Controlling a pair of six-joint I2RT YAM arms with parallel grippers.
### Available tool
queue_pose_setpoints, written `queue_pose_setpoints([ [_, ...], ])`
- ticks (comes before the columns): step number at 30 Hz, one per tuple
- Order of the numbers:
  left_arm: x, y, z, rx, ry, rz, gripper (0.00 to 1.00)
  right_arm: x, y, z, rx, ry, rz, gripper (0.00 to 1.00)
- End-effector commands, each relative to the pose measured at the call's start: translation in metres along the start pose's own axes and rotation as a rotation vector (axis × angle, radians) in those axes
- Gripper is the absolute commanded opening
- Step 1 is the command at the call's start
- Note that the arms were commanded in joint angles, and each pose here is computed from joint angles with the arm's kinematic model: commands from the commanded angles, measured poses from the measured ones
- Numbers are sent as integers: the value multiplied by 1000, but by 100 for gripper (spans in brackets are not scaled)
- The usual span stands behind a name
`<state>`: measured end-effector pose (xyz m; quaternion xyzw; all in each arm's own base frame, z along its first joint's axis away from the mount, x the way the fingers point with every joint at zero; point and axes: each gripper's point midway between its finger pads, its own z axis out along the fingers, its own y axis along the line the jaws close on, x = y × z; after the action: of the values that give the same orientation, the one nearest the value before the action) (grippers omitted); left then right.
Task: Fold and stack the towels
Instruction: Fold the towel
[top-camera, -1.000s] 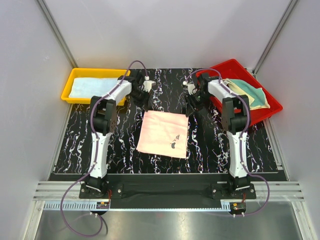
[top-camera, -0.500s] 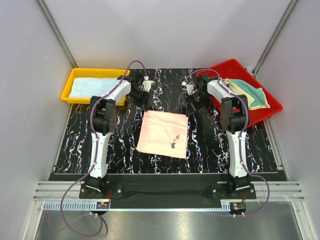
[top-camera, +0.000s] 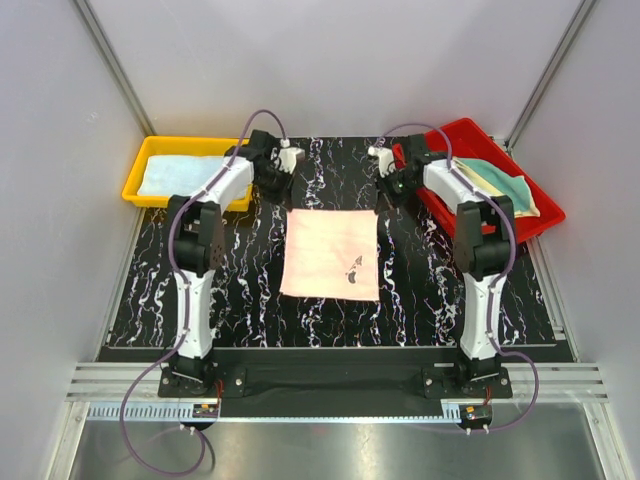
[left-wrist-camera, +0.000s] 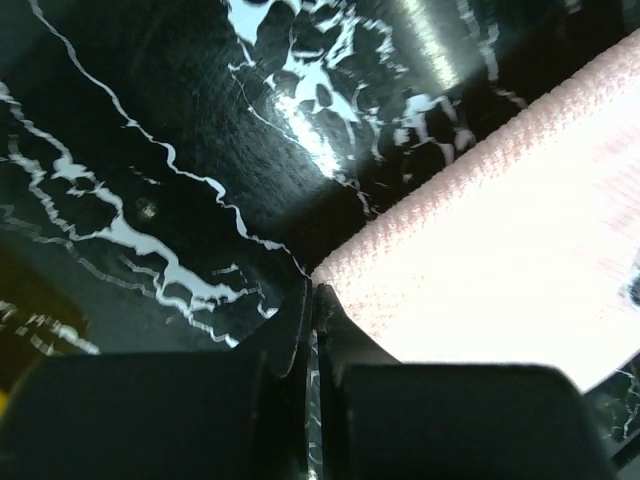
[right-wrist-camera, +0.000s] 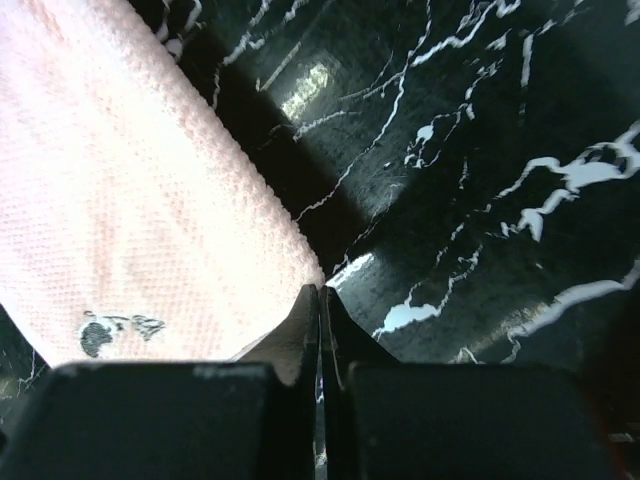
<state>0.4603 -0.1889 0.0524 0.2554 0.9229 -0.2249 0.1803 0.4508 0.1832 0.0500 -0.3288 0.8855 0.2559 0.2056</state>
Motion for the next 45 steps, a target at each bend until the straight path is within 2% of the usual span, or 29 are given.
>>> queue_pose_setpoints([
  [1,-41,-13,-53,-54,-176,66,0,-51,4,-42,135,-181,-115,0],
  [7,-28,-28,-70,-84,-177,89,0,-44,16,-66,250,-216,-183,0],
  [11,-5,-40,-79,-100,-170,81,0,-19,34,-61,287,-186,-229,0],
  [13,-6,-50,-89,-113,-210,98,0,-18,43,-67,310,-209,-232,0],
  [16,16,-57,-85,-134,-177,91,0,7,52,-62,335,-194,-234,0],
  [19,29,-70,-86,-126,-171,93,0,12,69,-67,331,-216,-232,0],
  [30,79,-93,-81,-128,-108,60,0,50,114,-64,285,-173,-167,0],
  [45,121,-106,-60,-73,1,22,1,100,130,-35,190,-28,-1,1],
])
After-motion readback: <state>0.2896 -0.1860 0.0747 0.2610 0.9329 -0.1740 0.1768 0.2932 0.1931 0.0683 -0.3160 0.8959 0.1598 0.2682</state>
